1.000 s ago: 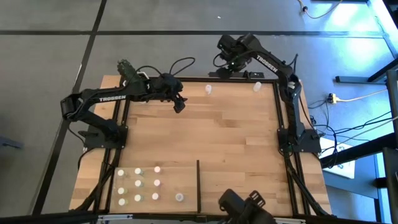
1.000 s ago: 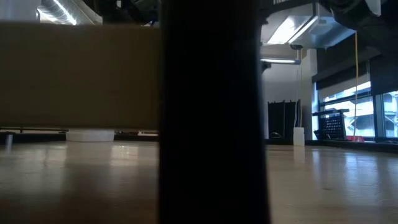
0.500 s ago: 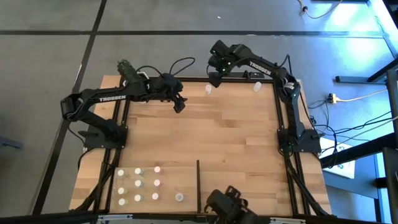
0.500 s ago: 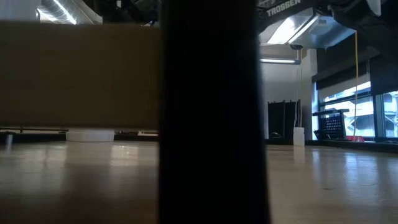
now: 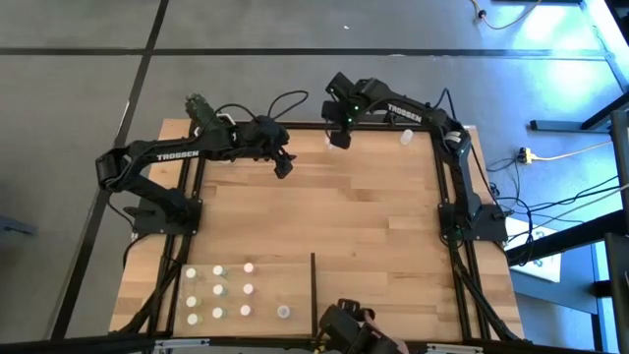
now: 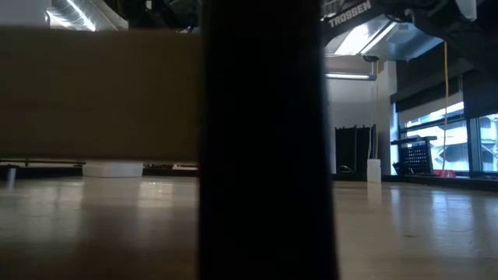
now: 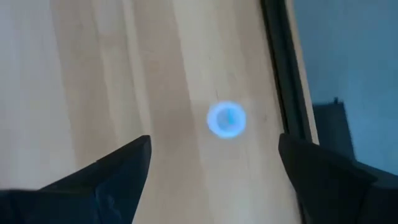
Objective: Pick and place medicine bottles onto shelf by color
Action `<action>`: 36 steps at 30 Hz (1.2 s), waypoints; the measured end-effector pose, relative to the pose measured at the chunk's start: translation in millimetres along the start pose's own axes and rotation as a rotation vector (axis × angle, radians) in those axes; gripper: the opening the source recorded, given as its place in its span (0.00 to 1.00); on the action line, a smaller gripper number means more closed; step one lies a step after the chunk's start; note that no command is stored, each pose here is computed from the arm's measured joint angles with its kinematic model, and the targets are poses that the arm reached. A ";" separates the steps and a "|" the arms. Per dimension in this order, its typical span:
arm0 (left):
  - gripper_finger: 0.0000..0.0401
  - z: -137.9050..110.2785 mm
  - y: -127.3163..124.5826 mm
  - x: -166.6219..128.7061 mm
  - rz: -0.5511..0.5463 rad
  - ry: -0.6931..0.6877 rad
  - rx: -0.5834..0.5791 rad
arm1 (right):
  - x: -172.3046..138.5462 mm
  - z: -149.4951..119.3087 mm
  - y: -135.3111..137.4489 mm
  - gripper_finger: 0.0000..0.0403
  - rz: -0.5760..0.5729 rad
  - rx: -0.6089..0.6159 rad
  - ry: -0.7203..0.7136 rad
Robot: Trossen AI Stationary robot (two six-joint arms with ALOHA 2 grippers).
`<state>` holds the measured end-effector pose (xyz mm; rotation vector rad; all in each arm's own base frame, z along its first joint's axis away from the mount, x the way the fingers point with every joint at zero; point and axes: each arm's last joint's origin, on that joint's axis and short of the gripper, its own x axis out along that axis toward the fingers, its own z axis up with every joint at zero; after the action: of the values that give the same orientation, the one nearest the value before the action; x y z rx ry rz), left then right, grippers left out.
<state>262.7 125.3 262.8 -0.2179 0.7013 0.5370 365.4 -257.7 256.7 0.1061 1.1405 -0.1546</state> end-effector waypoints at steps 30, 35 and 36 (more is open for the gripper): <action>0.66 0.0 0.0 0.0 0.000 0.000 0.000 | 68.6 -31.8 -0.6 0.88 -0.034 -0.240 -0.063; 0.66 0.0 0.0 0.0 0.000 0.000 0.000 | 71.6 -33.9 -2.8 0.88 -0.045 -0.240 -0.077; 0.66 0.0 0.0 0.0 0.000 0.000 0.000 | 71.5 -33.1 -3.4 0.88 -0.051 -0.243 -0.085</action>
<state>262.7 125.3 262.9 -0.2180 0.7009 0.5367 364.4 -260.5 177.9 -0.1435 1.0694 -0.0644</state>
